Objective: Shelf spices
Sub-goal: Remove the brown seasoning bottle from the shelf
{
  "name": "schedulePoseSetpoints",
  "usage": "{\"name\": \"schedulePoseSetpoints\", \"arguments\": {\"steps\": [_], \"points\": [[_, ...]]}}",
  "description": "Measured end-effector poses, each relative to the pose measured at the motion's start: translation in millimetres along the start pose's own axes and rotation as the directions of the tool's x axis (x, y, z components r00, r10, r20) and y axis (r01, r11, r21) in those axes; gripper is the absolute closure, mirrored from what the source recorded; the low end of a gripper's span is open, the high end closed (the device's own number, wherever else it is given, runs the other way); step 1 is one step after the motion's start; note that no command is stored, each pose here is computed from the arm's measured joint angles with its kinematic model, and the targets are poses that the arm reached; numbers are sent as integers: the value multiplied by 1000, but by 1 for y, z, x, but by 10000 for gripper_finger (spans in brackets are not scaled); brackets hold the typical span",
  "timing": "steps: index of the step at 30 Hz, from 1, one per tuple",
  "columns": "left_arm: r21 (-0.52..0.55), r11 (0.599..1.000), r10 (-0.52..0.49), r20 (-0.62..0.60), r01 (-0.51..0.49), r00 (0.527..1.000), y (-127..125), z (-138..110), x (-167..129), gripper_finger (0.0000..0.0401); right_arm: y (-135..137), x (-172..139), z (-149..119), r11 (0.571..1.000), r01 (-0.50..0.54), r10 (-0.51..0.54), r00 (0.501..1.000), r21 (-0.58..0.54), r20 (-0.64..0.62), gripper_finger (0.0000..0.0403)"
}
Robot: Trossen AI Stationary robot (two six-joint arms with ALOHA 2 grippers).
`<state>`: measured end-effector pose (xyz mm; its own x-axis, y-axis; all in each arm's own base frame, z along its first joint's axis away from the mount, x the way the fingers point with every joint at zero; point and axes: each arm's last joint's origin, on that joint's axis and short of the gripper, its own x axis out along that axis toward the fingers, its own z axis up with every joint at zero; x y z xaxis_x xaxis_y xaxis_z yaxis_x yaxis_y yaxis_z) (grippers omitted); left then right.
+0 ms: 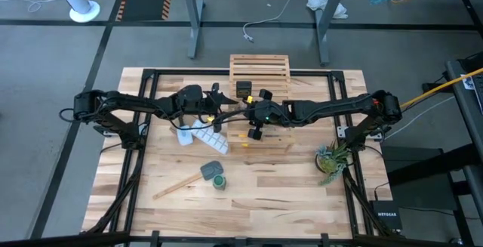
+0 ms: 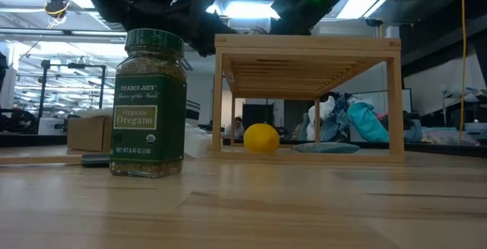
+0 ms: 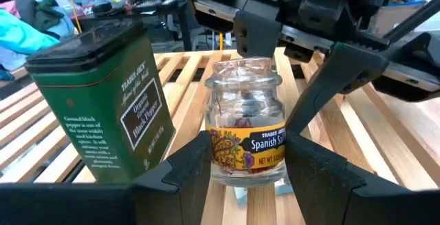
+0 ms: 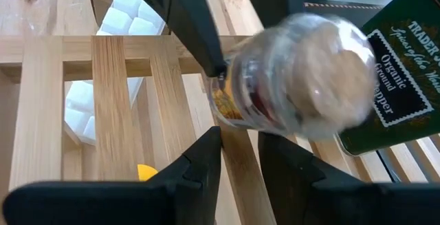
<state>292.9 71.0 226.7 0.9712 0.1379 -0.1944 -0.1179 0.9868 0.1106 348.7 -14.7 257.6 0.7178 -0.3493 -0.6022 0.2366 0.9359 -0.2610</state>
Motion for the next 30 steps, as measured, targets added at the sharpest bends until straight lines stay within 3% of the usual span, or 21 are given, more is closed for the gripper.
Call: {"name": "schedulePoseSetpoints", "arguments": {"steps": [9, 20, 30], "points": [[-17, 1000, 6, 0, -6, 1000, 0, 0, 0, 225, 0, 0, 0, 1000, -2, 2, 1000, -2, -5, 299], [37, 996, 80, -18, -79, 997, -2, -1, 1, 152, 1, -1, 4, 999, -45, 44, 999, 5, 30, 299], [38, 997, 69, -15, -69, 997, -4, 0, 1, 156, 2, -1, 4, 999, -51, 50, 998, 7, 35, 299]]}}
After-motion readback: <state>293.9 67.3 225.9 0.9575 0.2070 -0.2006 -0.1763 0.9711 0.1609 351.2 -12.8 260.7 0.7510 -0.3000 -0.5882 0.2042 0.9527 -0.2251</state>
